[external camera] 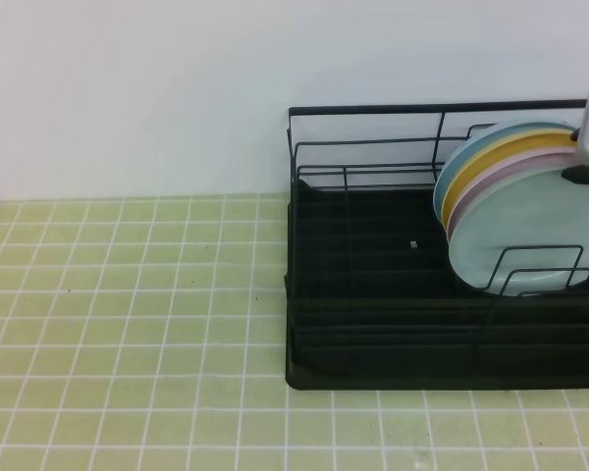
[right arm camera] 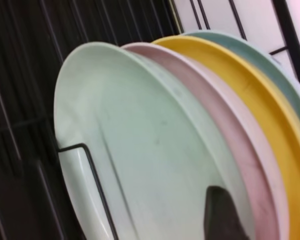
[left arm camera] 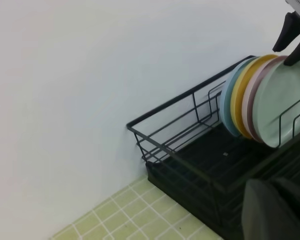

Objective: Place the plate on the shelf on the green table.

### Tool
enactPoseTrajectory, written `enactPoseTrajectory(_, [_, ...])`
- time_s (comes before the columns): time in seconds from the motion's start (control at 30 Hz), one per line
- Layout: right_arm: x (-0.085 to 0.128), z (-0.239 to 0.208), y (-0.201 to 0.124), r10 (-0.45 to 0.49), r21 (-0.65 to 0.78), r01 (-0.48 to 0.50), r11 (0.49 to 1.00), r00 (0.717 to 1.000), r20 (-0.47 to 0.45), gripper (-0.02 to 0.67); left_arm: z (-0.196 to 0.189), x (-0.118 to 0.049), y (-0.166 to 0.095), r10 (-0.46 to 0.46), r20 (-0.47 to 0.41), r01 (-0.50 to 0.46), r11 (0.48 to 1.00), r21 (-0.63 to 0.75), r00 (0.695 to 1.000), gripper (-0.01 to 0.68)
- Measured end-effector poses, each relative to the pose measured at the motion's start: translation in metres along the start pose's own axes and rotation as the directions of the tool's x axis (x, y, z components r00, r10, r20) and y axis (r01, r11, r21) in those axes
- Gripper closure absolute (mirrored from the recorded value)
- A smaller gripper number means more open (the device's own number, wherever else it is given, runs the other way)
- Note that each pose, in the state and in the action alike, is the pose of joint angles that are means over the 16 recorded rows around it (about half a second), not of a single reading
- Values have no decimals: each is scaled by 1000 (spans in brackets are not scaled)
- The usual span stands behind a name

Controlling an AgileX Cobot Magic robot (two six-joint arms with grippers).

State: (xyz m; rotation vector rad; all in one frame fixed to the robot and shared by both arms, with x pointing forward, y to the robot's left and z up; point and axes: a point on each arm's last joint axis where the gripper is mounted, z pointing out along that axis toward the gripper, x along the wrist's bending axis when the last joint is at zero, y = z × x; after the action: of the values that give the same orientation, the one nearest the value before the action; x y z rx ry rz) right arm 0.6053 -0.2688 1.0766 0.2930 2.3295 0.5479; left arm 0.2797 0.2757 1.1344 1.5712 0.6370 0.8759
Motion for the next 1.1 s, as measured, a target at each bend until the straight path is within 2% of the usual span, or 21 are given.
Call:
enactPoseTrajectory(0.47, [1, 4, -3, 26, 20, -26, 999, 1000, -8, 143, 0, 0, -1, 9, -5, -9, 1000, 11, 1000, 675])
enactPoseTrajectory(0.8, [5, 6, -6, 75, 50, -73, 996, 996, -48, 120, 0, 1, -3, 13, -6, -13, 999, 37, 1000, 675])
enactPoseTrajectory(1.1, [4, -9, -2, 127, 57, -125, 990, 991, -33, 125, 0, 1, -6, 31, -13, -30, 997, 67, 999, 675])
